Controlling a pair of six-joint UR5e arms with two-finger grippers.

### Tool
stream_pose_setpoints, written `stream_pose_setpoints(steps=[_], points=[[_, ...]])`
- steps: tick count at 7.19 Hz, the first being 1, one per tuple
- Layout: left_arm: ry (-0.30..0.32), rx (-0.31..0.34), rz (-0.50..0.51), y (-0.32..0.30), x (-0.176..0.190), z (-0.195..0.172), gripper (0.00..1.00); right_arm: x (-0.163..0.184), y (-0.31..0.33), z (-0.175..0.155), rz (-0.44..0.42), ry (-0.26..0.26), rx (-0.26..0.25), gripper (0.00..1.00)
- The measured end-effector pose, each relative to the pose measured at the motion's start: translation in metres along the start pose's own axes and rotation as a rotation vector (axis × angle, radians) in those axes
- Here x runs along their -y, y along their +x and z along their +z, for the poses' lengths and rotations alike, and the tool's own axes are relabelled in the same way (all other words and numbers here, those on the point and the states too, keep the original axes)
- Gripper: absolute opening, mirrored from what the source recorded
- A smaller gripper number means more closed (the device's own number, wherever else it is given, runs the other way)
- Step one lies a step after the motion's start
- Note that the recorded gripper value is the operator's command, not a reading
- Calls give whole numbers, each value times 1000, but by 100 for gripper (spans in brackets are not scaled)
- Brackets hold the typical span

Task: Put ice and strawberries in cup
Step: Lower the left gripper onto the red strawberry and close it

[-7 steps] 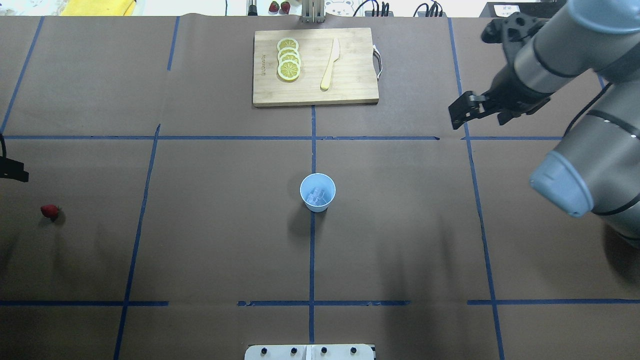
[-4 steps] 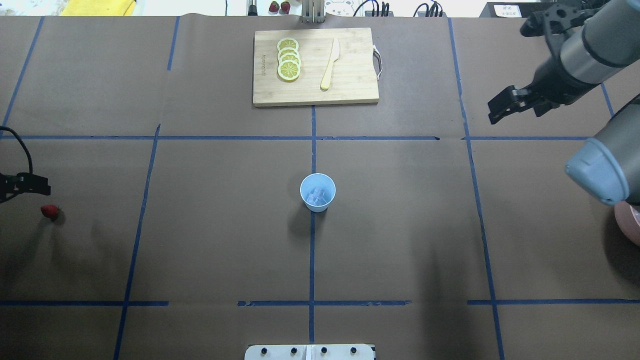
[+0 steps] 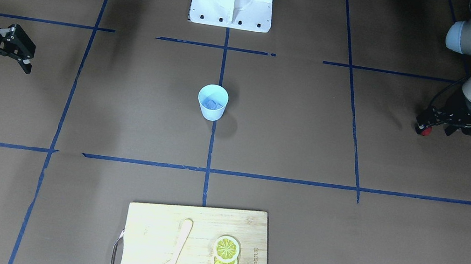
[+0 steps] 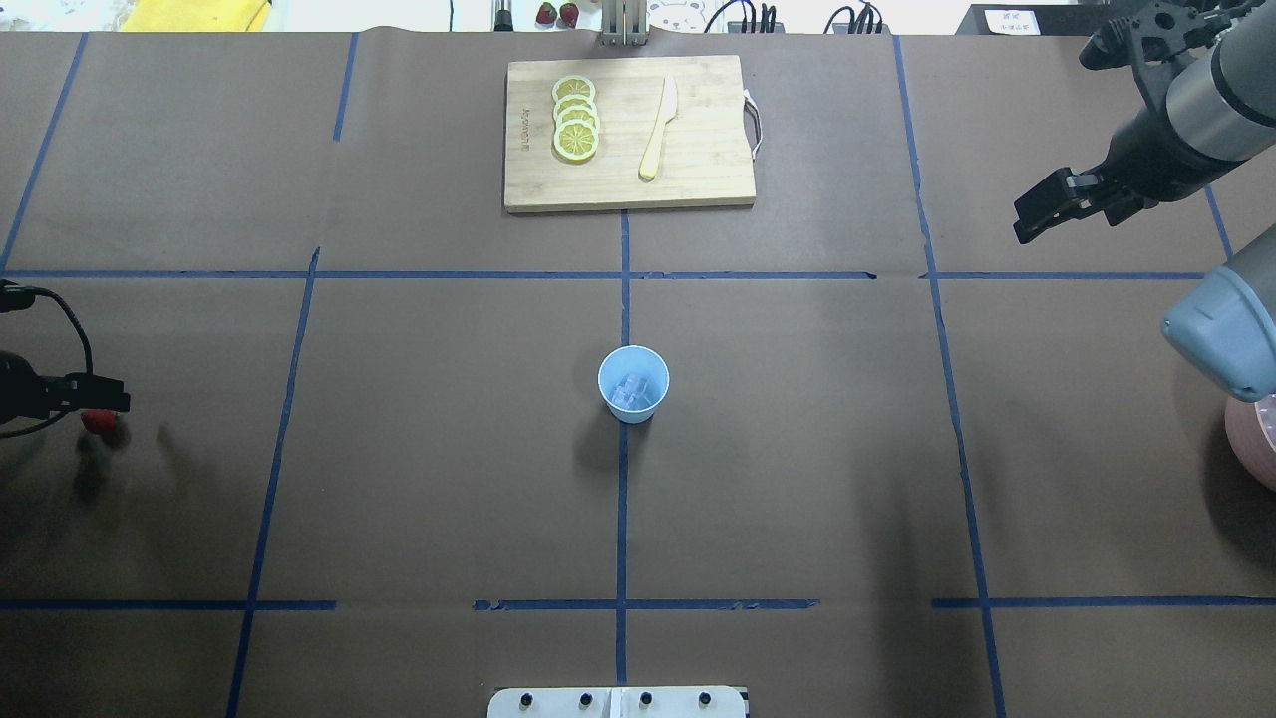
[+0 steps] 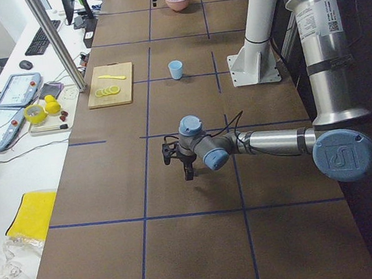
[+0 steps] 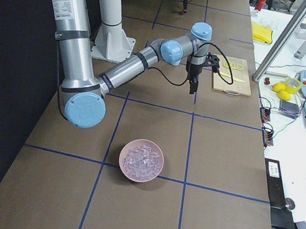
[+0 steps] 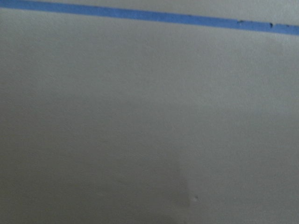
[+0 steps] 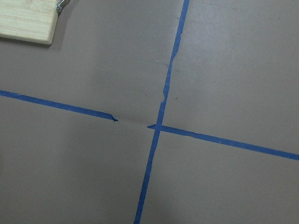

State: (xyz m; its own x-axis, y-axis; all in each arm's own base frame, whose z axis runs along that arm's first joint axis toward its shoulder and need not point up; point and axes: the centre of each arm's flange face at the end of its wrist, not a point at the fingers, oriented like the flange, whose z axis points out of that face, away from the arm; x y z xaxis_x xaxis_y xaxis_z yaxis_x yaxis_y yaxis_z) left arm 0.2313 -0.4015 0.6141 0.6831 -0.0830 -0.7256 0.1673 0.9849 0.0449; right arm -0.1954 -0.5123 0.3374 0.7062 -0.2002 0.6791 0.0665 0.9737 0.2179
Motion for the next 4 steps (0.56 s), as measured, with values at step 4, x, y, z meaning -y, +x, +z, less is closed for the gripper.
stream_pose_setpoints(steps=[4], points=[[-9, -5, 4, 4, -3, 3, 86, 0, 1, 0, 1, 0, -2, 99]])
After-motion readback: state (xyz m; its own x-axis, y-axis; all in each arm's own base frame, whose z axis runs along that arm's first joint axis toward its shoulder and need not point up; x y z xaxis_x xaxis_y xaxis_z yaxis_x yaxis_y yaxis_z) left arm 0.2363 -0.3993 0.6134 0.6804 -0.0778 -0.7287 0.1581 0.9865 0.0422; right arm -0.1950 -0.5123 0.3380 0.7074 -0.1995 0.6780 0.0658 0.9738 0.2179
